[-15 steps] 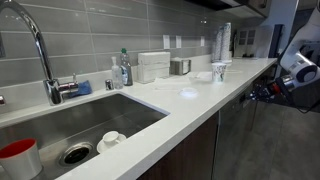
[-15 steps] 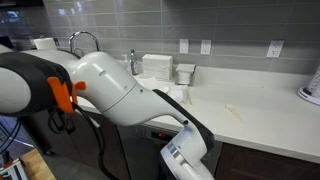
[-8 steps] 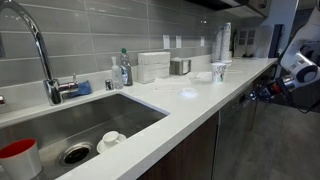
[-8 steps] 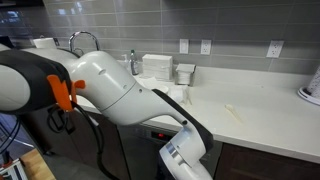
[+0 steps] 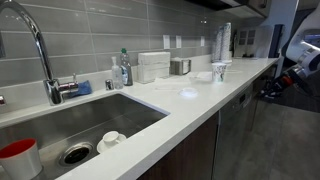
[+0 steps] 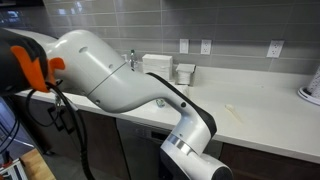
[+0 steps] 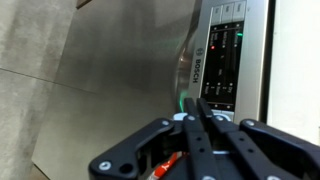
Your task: Push a button on the dishwasher
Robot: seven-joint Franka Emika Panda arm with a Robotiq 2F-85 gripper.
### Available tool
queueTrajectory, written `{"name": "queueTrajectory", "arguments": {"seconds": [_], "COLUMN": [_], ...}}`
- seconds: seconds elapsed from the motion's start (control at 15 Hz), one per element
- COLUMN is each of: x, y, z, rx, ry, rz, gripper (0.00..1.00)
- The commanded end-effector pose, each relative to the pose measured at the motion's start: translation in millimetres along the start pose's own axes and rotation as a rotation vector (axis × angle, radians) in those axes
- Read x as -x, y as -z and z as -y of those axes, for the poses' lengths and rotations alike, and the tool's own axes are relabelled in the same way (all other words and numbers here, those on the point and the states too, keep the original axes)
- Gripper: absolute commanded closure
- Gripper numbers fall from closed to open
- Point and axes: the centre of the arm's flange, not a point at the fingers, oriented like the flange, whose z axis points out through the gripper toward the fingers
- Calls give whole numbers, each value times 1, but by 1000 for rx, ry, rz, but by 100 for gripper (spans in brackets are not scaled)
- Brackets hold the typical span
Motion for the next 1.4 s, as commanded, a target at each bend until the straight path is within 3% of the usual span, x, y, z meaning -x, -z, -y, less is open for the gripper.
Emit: {"name": "queueTrajectory", "arguments": {"seconds": [0.0, 0.2, 0.27, 0.53, 0.87, 1.33], "x": [42, 69, 80, 129, 190, 260], "y": [32, 38, 36, 28, 18, 49], "z": [19, 44, 53, 90, 150, 181], "rx": [14, 35, 64, 213, 397, 654], "ry": [79, 157, 202, 365, 571, 881], "rz": [6, -24, -68, -52, -46, -213], "gripper": [60, 37, 29, 1, 0, 0]}}
